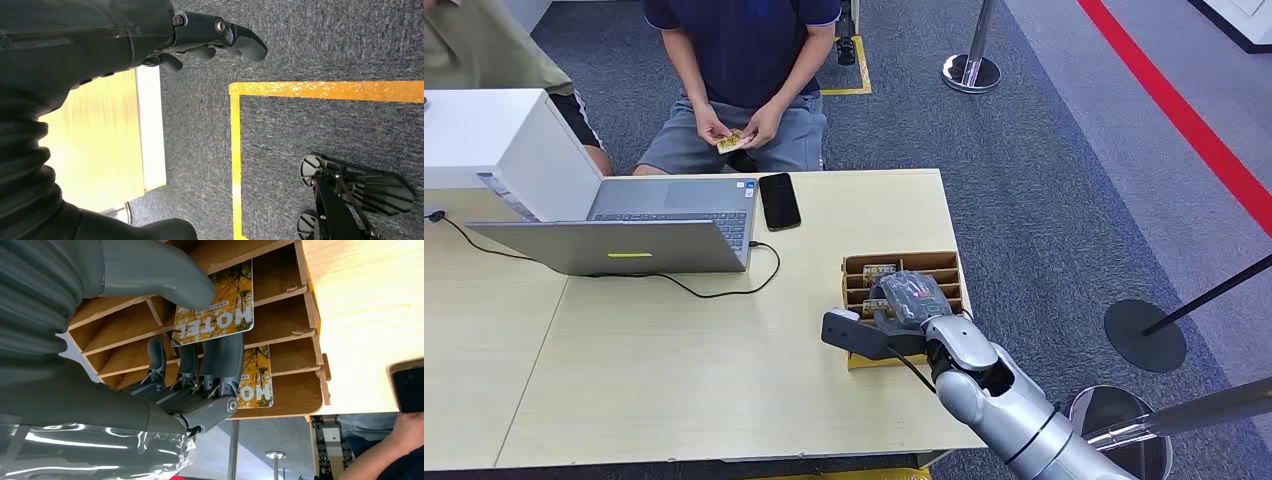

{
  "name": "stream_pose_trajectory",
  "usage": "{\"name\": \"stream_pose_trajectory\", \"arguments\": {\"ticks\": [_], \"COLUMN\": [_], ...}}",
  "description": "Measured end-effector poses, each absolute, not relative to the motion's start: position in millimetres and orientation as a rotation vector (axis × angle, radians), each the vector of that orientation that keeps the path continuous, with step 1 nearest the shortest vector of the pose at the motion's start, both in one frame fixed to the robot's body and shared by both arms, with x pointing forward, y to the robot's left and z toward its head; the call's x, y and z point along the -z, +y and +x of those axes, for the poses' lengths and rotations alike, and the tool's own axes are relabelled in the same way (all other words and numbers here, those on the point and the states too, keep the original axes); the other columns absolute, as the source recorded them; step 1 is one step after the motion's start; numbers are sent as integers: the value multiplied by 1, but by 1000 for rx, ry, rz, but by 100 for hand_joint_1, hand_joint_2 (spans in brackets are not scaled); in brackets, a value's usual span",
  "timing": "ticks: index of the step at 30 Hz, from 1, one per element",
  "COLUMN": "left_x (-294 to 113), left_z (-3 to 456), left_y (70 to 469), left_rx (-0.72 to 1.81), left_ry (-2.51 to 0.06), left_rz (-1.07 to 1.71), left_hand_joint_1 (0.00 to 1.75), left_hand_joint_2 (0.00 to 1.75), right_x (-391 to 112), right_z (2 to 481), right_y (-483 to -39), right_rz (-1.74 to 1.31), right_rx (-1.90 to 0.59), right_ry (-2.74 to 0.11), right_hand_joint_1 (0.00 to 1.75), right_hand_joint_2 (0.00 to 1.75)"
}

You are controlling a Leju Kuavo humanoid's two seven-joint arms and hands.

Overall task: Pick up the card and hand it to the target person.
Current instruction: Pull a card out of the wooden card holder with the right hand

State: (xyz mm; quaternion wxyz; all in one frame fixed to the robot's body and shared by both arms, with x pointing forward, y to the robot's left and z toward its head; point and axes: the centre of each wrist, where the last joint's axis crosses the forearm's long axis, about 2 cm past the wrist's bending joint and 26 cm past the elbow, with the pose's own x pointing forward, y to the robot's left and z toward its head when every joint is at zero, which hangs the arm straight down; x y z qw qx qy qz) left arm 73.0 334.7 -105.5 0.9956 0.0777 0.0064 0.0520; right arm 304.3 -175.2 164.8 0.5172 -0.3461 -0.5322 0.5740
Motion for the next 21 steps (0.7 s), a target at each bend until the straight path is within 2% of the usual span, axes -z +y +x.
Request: {"name": "stream_pose_trajectory", "arguments": {"ticks": [7,16,21], "left_x": [105,105,105], "left_z": [73,73,73], "left_y": [335,335,335], "left_rx": [-104,-104,-105], "left_ry": [13,14,17], "left_rz": [156,156,157], "left_hand_joint_1": [0,0,0], "left_hand_joint_2": [175,175,175], "right_x": [-165,-164,-165], "right_z": [304,305,305], "right_y": [-175,-175,-175], "right_rz": [-831,-832,-833], "right_rx": [-1379,-1379,-1376], "right_ry": [-1277,-1276,-1280], "right_hand_joint_1": [109,171,175], "right_hand_joint_2": [175,175,175]}}
